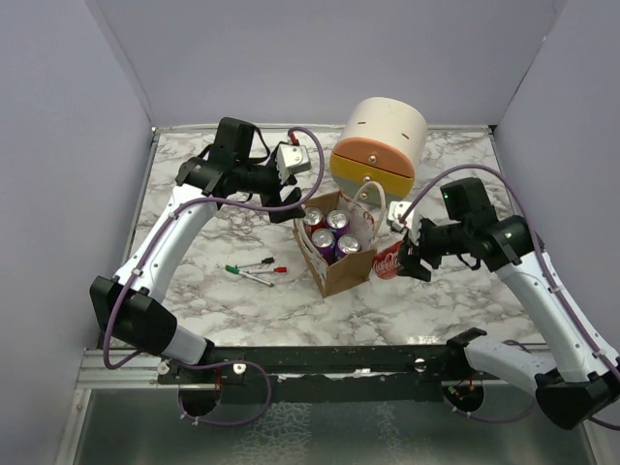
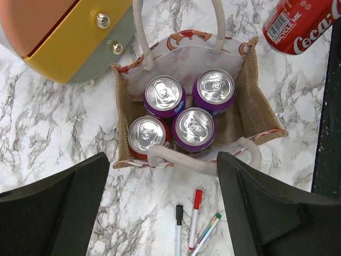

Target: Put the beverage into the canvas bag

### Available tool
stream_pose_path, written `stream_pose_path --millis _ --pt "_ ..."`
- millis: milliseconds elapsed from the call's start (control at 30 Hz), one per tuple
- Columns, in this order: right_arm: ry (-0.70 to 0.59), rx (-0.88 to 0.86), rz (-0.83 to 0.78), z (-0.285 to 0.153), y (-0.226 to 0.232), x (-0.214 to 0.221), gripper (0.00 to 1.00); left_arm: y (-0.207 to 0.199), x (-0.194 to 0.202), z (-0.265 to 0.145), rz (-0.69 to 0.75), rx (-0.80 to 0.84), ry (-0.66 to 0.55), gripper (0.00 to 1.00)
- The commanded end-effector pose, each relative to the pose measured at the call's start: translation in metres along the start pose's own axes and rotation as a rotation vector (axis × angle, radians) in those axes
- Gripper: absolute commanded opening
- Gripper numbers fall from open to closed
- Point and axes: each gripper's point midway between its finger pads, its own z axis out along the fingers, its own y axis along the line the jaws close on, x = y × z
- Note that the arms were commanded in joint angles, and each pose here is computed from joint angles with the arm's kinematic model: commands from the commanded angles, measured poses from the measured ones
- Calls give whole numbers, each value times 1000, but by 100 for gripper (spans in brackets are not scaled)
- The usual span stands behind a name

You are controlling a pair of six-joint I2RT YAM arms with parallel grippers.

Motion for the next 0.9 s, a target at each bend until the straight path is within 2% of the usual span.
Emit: stream_pose_path --millis 0,133,267,533,667,867 --pt "-210 -36 -67 -23 -2 -66 30 -6 -12 -2 9 45 -41 84" --pt "-294 -33 -78 -28 -15 -98 30 -12 -19 -2 -49 82 -90 84" --pt "-377 -10 -84 -27 -33 -127 30 -5 -25 -5 -103 41 -120 82" --pt "-414 12 -66 2 -67 -148 27 10 -5 7 -204 -45 -110 76" --pt "-393 -7 -57 20 -69 -151 26 3 6 10 -191 -22 -98 76" --pt "-296 -44 -65 53 -55 -145 25 -1 17 13 -186 -12 -82 76"
